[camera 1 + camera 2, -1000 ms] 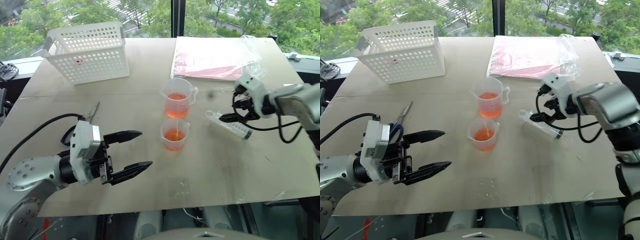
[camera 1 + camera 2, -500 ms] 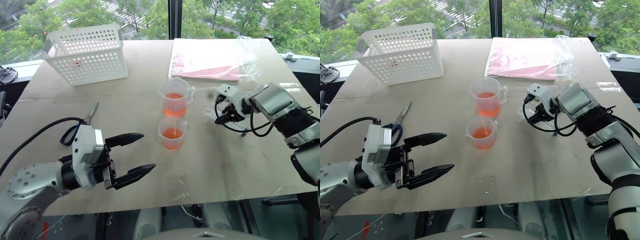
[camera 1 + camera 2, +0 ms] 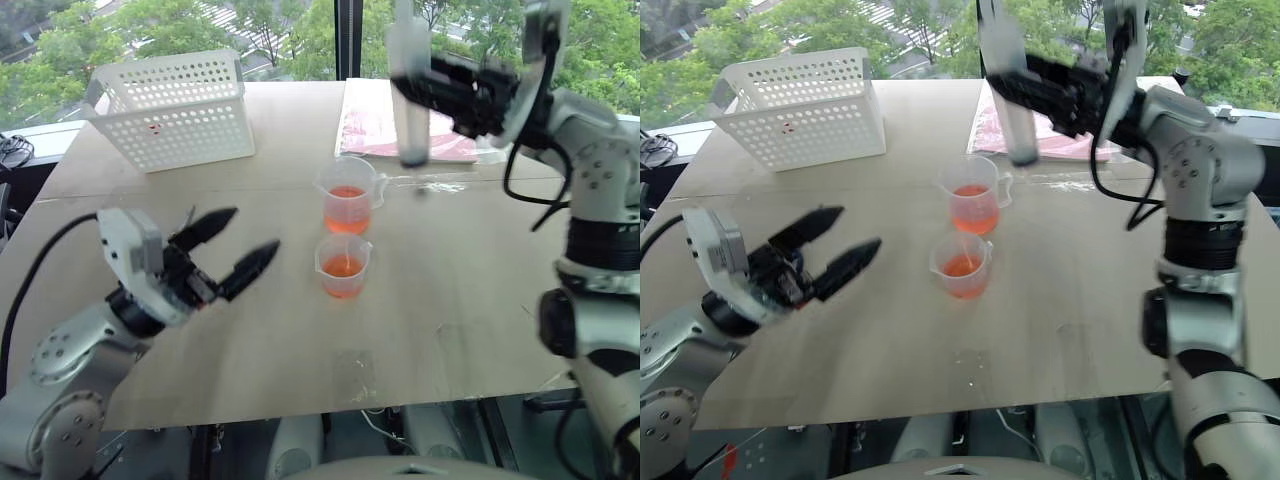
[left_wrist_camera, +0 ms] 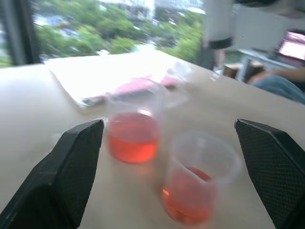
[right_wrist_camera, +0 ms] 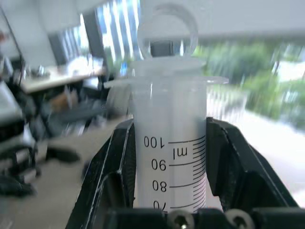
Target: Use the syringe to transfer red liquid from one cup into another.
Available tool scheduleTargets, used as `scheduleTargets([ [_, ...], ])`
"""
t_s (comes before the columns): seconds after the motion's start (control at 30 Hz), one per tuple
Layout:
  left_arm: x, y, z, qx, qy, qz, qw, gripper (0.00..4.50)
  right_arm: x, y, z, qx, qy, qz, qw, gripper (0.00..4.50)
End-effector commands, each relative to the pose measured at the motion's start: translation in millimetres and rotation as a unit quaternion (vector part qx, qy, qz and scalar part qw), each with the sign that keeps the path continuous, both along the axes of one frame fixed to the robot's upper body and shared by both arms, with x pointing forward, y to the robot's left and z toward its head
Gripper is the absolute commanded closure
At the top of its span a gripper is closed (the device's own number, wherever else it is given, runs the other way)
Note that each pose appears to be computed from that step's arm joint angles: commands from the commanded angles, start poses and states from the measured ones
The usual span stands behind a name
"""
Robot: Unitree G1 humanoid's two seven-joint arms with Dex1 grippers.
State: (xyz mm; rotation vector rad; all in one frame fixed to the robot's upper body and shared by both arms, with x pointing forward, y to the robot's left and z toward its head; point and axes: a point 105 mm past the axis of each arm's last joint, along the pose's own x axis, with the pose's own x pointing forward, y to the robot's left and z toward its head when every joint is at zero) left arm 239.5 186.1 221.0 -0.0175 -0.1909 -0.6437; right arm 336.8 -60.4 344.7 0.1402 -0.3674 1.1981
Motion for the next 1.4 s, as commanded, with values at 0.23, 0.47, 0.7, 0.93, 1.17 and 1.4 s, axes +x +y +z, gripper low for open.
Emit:
scheduleTargets([
  [0.23,38,28,36,0.015,-0.04,0.108,0.993,0.0,34,44,-24,0.1,-0.045,-0.116,0.987,2.93],
  [0.47,58,30,72,0.045,-0.041,0.11,0.992,0.0,41,62,-84,0.06,-0.044,-0.132,0.988,2.93],
  [0.7,78,3,108,0.102,-0.035,0.02,0.994,0.0,41,79,-109,0.039,-0.031,-0.111,0.993,2.93],
  [0.93,99,-11,120,0.152,-0.026,-0.057,0.986,0.0,40,83,-116,0.038,-0.021,-0.082,0.996,2.93],
  [1.17,121,-11,117,0.236,-0.018,-0.111,0.965,0.0,40,75,-114,0.056,-0.017,-0.058,0.997,2.93],
  [1.4,143,-23,115,0.256,-0.024,-0.141,0.956,0.0,35,75,-112,0.05,-0.027,-0.031,0.998,2.93],
])
